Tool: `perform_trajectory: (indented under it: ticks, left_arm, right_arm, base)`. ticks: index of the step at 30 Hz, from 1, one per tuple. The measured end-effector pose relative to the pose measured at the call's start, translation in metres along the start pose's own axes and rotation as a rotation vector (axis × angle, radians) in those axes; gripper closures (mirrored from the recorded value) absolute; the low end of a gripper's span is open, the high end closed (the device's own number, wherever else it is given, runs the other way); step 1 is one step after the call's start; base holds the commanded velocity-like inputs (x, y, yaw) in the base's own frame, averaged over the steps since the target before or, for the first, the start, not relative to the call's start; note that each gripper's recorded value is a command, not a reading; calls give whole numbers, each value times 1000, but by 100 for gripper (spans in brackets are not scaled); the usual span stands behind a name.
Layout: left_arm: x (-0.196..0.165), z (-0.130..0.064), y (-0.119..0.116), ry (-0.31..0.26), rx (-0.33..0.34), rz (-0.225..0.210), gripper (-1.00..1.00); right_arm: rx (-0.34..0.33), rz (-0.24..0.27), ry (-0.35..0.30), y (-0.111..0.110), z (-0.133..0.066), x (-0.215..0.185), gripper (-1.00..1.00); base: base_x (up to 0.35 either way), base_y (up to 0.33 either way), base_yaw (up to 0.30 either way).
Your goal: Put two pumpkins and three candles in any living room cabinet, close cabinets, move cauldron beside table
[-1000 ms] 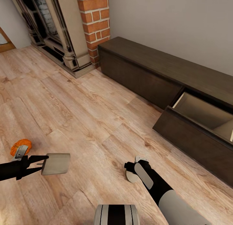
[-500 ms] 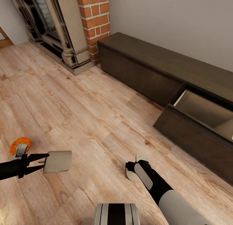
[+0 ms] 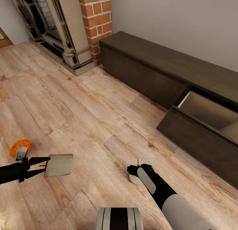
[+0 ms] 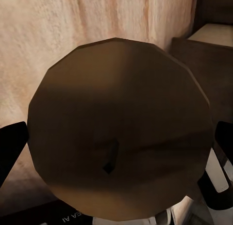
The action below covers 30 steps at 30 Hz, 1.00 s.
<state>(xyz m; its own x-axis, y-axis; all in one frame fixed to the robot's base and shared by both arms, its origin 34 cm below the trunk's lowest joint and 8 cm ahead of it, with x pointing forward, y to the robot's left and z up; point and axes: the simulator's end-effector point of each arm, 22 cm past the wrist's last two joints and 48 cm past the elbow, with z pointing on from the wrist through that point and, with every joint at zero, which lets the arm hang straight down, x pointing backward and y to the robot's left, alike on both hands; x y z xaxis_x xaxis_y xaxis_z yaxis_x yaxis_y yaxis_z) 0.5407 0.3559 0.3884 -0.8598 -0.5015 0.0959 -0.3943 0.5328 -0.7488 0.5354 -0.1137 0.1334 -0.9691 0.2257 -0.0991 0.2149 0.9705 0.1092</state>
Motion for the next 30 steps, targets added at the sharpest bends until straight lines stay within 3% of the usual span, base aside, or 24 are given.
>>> perform_trajectory:
  ticks: [30]
  left_arm:
    - [1,6,8,11,-8,-15,100]
  right_arm:
    - [36,-43,-16,-7,6,-2,-100]
  base:
    - [0,0,0]
